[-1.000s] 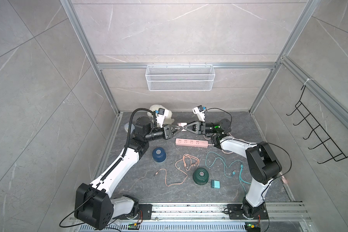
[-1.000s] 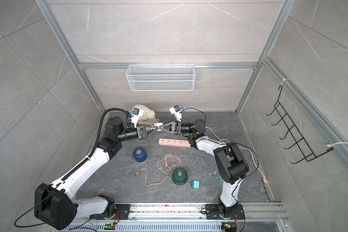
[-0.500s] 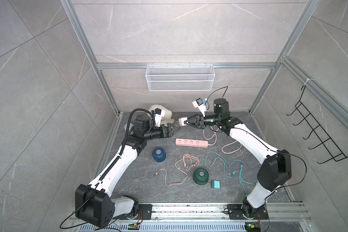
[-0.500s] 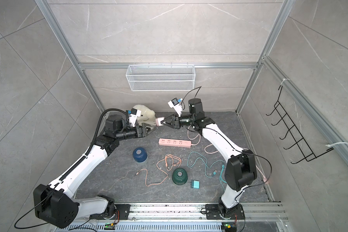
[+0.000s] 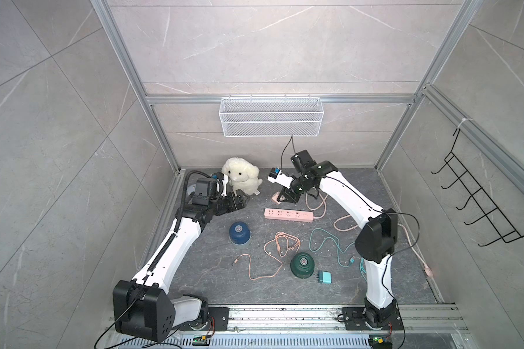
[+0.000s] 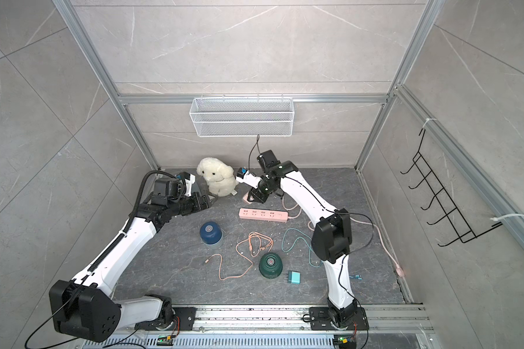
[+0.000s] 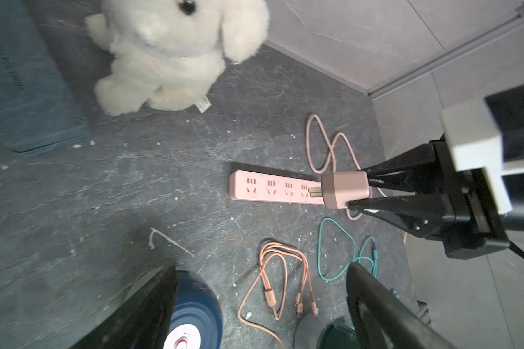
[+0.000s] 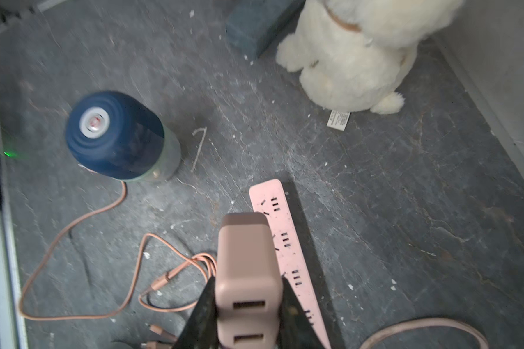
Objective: Charge the cordless meat grinders
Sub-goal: Insert the plug into the socket.
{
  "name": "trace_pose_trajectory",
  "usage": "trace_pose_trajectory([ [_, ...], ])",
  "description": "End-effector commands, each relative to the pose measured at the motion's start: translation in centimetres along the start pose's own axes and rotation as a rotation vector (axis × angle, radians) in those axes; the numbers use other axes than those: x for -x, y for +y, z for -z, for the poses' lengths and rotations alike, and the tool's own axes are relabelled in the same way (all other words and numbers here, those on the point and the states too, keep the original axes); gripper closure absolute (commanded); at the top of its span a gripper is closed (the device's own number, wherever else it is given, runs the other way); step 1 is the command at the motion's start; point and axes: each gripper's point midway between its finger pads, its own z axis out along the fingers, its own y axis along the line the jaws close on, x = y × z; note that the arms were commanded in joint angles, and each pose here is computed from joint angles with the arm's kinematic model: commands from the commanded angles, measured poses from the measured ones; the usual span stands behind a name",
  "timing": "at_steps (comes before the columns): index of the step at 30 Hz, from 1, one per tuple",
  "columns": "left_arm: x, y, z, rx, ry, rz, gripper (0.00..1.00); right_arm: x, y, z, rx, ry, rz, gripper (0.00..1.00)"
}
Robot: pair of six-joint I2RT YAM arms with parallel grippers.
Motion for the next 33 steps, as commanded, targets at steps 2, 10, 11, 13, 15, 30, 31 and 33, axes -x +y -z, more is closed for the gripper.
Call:
trace_pose_trajectory([
  [2, 0.5, 2.6, 1.1, 0.085, -0.047, 0.018, 0.11, -2.0, -0.5, -1.6, -0.028, 0.191, 0.121, 0.91],
  [10, 0.1, 4.5, 0.6, 0.091, -0.031, 0.055, 0.11, -1.7, -0.2, -5.9, 0.03, 0.263, 0.245, 0.91],
  [11, -0.1, 4.6, 0.6, 0.088, -0.027, 0.058, 0.11, -1.6, -0.1, -6.3, 0.036, 0.261, 0.259, 0.91],
  [13, -0.2, 4.9, 0.4, 0.086, -0.02, 0.064, 0.11, -1.2, -0.1, -6.5, 0.031, 0.253, 0.292, 0.9],
  [15, -0.3, 5.1, 0.3, 0.082, -0.016, 0.07, 0.11, -1.7, -0.3, -8.1, 0.036, 0.273, 0.308, 0.9],
  [30, -0.8, 5.4, 0.0, 0.064, -0.001, 0.091, 0.11, -3.2, -2.1, -9.8, -0.029, 0.346, 0.303, 0.9],
  [31, -0.8, 5.4, 0.0, 0.065, -0.001, 0.091, 0.11, -3.3, -2.2, -9.9, -0.028, 0.348, 0.303, 0.9],
  [33, -0.9, 5.4, 0.0, 0.064, 0.001, 0.095, 0.11, -3.4, -2.3, -10.1, -0.027, 0.348, 0.305, 0.9],
])
